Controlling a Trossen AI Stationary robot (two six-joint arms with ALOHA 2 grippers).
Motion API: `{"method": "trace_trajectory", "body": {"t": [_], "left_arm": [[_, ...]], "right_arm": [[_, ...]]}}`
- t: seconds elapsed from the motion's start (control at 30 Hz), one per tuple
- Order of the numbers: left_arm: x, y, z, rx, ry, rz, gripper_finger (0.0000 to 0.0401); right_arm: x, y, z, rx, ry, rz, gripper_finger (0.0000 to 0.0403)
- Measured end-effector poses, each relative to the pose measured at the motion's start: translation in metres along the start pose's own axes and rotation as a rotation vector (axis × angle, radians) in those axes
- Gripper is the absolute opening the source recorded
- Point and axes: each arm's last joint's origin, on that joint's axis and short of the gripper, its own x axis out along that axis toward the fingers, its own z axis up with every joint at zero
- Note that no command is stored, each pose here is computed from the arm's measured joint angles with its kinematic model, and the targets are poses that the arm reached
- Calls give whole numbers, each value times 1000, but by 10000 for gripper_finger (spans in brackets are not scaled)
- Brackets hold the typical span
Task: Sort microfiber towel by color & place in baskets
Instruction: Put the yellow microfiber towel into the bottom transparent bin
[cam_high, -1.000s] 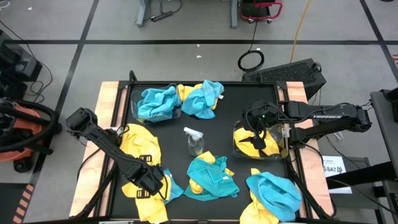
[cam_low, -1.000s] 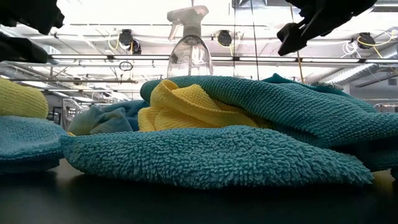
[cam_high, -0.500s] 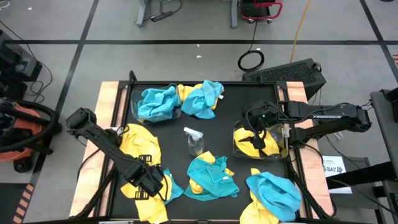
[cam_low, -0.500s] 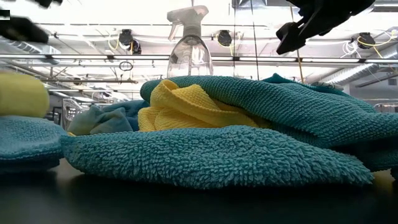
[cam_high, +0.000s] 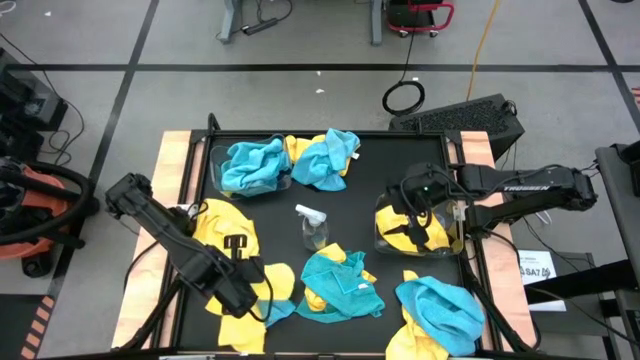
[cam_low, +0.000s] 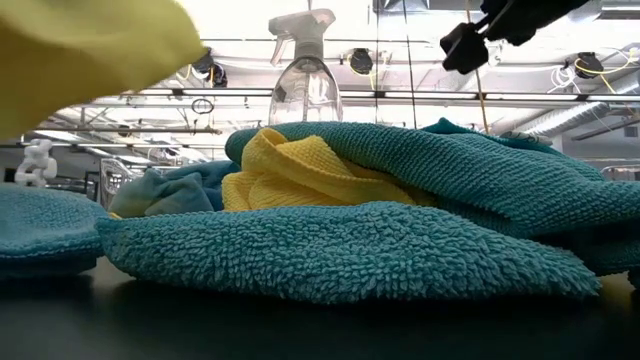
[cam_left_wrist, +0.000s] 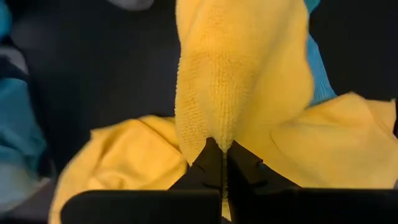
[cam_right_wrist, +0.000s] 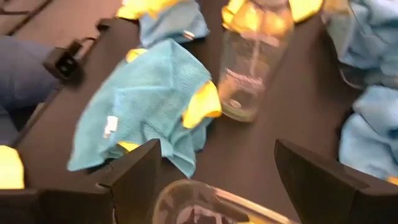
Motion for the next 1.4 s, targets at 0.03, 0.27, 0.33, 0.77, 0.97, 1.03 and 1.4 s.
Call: {"method": "trace_trajectory", "body": {"t": [0.03, 0.27, 0.33, 0.77, 0.97, 1.03, 1.4], "left_arm": [[-3, 0, 1, 12, -14, 4, 2], [-23, 3, 11, 70, -155, 56, 2], [-30, 4, 14, 89, -202, 79, 2], [-76, 3, 44, 294, -602, 239, 2], [-85, 5, 64, 403, -738, 285, 2], [-87, 7, 70, 432, -775, 294, 2], [-96, 18, 96, 575, -920, 244, 1]], "right_arm": [[0, 1, 1, -8, -9, 5, 306], [3, 13, 11, -58, -87, 69, 306], [4, 18, 15, -74, -124, 97, 306], [27, 45, 38, -185, -290, 201, 306], [59, 50, 44, -209, -324, 221, 306], [68, 50, 46, -215, -345, 218, 306], [89, 45, 60, -199, -498, 84, 306]]}}
